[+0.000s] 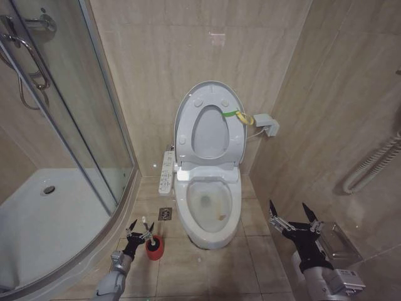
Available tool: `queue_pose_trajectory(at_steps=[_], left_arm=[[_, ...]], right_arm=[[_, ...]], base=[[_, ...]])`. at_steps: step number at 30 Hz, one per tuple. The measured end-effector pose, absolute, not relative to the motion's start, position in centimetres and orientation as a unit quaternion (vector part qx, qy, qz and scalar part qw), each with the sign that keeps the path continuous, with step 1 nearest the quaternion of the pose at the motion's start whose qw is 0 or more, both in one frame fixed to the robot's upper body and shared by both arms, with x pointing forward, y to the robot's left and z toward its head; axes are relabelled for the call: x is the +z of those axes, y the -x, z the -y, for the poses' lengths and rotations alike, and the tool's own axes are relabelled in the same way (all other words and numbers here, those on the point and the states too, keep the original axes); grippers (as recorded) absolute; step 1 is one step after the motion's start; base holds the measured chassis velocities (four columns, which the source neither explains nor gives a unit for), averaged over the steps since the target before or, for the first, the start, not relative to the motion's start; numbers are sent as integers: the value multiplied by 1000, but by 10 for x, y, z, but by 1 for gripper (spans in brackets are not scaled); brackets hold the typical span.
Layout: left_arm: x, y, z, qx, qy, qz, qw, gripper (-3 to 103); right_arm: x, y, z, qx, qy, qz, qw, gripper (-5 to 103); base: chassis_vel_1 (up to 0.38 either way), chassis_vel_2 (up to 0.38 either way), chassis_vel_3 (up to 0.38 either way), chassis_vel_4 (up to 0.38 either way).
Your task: Open the toilet lid, clean the toilet bowl with a toilet brush, close the toilet lid, and flush.
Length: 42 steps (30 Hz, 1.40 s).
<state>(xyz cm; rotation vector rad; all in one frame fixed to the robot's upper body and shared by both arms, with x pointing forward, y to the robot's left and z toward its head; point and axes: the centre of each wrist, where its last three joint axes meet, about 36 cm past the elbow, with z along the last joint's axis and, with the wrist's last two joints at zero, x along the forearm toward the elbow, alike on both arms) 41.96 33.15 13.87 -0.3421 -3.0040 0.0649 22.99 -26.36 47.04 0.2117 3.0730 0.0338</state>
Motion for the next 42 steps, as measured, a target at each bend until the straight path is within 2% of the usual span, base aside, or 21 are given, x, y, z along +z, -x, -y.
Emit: queue_pose_trajectory(at_steps=[18,19,26,27,32,33,40,41,42], left_arm=[[140,-427,-338,22,115,992,53,100],[140,-428,-338,23,117,991,52,93],[138,-427,-335,28,123,991,53,93],[138,-427,-335,28,124,991,53,71],[138,-426,-336,28,126,990,52,71],[138,-426,-337,27,127,990,52,44],[139,-424,-342,24,131,990,52,44],[139,-424,-342,24,131,990,51,24],[139,-423,-342,23,132,990,52,24]], right_arm=[[470,-230,264,11,-69,-997,31,100],[470,-230,264,11,-69,-997,31,100],[470,-230,264,11,-69,-997,31,100],[470,-230,264,11,-69,-997,31,100],[470,-230,264,11,-69,-997,31,100],[470,-230,264,11,-69,-997,31,100],[470,-230,264,11,-69,-997,31,100],[470,-230,264,11,-69,-997,31,100],[470,-230,264,11,-69,-997,31,100]], base=[[0,0,0,0],[0,0,0,0],[0,0,0,0],[0,0,0,0],[0,0,0,0],[0,0,0,0],[0,0,0,0],[0,0,0,0],[0,0,0,0]])
